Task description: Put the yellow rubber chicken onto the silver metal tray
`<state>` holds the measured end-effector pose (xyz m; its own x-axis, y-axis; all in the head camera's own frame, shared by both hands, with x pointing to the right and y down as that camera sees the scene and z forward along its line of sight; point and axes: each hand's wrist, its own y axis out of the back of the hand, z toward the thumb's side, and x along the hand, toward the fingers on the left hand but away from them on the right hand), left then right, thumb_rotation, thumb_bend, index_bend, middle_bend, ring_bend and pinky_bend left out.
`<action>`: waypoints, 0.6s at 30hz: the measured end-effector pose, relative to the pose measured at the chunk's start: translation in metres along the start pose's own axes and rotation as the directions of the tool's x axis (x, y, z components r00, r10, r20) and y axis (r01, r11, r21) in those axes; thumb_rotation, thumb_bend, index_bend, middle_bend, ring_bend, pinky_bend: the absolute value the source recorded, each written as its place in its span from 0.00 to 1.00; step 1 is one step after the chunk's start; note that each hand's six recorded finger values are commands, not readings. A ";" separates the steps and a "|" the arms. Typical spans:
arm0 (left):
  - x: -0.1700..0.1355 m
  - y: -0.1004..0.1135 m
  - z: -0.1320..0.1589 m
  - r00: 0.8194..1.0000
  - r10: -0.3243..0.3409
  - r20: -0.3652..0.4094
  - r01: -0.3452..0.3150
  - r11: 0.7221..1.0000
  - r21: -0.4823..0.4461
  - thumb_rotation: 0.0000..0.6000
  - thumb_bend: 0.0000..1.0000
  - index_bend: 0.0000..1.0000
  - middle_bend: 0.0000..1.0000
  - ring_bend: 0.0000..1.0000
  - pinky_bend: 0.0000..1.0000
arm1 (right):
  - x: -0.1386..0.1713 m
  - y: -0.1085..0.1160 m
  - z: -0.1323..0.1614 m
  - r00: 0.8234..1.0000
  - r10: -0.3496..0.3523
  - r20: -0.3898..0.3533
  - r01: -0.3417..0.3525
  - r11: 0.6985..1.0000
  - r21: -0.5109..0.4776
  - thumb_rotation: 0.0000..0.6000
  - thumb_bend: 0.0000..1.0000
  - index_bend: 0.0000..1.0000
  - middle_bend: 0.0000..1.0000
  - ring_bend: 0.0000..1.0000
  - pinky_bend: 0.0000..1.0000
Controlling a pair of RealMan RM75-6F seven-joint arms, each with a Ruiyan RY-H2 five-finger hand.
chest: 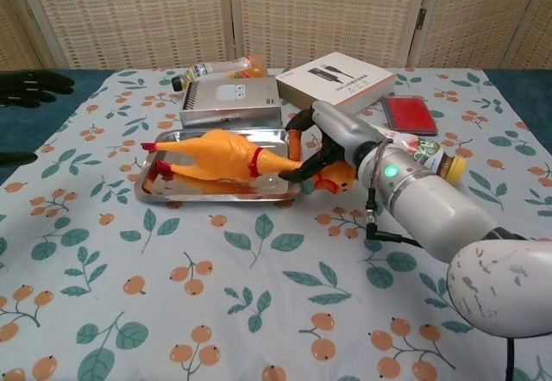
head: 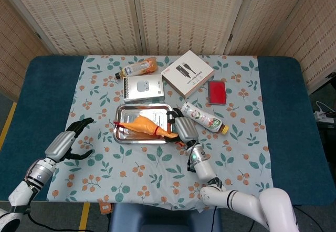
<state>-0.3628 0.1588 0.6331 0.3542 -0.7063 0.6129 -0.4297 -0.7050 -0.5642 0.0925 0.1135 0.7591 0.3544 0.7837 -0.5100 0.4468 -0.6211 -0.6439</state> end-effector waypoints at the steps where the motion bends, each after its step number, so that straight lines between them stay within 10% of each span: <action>1: 0.000 0.000 0.000 1.000 0.000 0.000 0.000 1.000 -0.001 1.00 0.31 0.00 0.00 0.00 0.00 | 0.000 0.001 -0.001 1.000 0.005 0.003 -0.005 1.000 0.013 1.00 0.23 0.00 0.13 0.10 0.46; 18: -0.001 0.002 0.001 1.000 -0.005 0.008 0.005 1.000 -0.026 1.00 0.31 0.00 0.00 0.00 0.00 | 0.007 0.020 0.000 0.998 0.053 0.025 -0.055 0.992 0.112 1.00 0.08 0.00 0.00 0.00 0.14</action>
<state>-0.3628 0.1578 0.6306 0.3631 -0.7032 0.6112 -0.4489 -0.7069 -0.5466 0.1043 0.1067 0.7427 0.3572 0.7496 -0.5572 0.3319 -0.6595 -0.6745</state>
